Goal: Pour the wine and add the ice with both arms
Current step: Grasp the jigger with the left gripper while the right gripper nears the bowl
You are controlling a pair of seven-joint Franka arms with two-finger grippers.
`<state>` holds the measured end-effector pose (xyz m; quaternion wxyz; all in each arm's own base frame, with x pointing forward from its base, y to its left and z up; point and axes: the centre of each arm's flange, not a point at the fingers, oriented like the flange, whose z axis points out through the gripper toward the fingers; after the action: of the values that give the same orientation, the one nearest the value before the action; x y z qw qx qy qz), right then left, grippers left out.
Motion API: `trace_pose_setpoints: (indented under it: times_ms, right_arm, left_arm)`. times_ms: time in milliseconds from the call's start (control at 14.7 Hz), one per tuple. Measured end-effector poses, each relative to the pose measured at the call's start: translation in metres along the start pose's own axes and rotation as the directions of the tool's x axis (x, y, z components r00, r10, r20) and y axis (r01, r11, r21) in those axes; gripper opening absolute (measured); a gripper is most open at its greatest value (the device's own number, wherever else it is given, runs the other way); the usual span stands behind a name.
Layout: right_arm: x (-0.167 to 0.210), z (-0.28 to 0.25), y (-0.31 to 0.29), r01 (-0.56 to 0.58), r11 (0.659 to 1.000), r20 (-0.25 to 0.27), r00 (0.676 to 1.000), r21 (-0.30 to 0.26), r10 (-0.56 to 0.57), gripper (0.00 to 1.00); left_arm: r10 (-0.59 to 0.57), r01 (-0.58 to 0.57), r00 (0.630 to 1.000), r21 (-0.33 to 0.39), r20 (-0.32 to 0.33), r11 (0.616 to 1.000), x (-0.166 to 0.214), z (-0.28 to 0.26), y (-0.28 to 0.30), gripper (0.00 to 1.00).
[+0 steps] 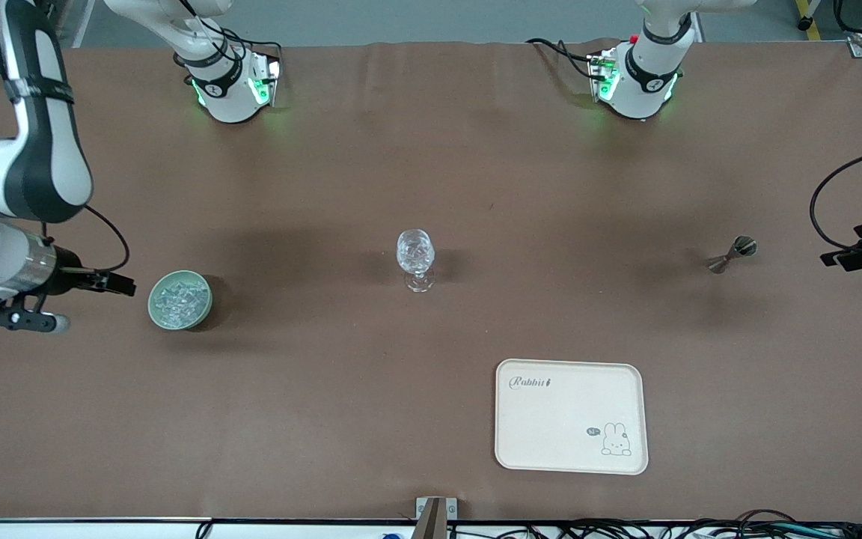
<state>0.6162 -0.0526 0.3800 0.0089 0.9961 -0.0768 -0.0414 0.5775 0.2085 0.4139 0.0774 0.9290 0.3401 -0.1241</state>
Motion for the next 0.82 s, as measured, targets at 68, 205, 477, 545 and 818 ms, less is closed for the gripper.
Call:
trace_pose_setpoints:
  times_ms: [68, 205, 477, 545, 818]
  right_arm:
    - [0.0, 0.016, -0.001, -0.004, 1.0, -0.013, 1.0, 0.001, 0.004, 1.0]
    - [-0.003, 0.048, -0.004, -0.008, 1.0, -0.042, 0.999, 0.002, 0.008, 1.0]
    - [-0.015, 0.097, -0.014, -0.008, 1.0, -0.108, 0.994, 0.004, 0.008, 1.0]
    - [-0.019, 0.106, -0.015, -0.007, 1.0, -0.117, 0.993, 0.005, 0.007, 1.0]
    - [-0.025, 0.129, -0.014, -0.007, 1.0, -0.116, 0.993, 0.002, 0.007, 0.93]
  left_arm:
    - [-0.057, 0.058, 0.998, -0.03, 0.028, 0.998, 0.011, 0.014, -0.011, 1.0]
    - [-0.165, 0.174, 0.982, -0.103, 0.089, 0.979, 0.034, 0.044, -0.033, 1.0]
    - [-0.336, 0.373, 0.917, -0.161, 0.217, 0.914, 0.066, 0.119, -0.053, 1.0]
    - [-0.36, 0.401, 0.902, -0.15, 0.238, 0.904, 0.071, 0.136, -0.055, 1.0]
    - [-0.457, 0.517, 0.82, -0.103, 0.345, 0.85, 0.074, 0.181, -0.06, 1.0]
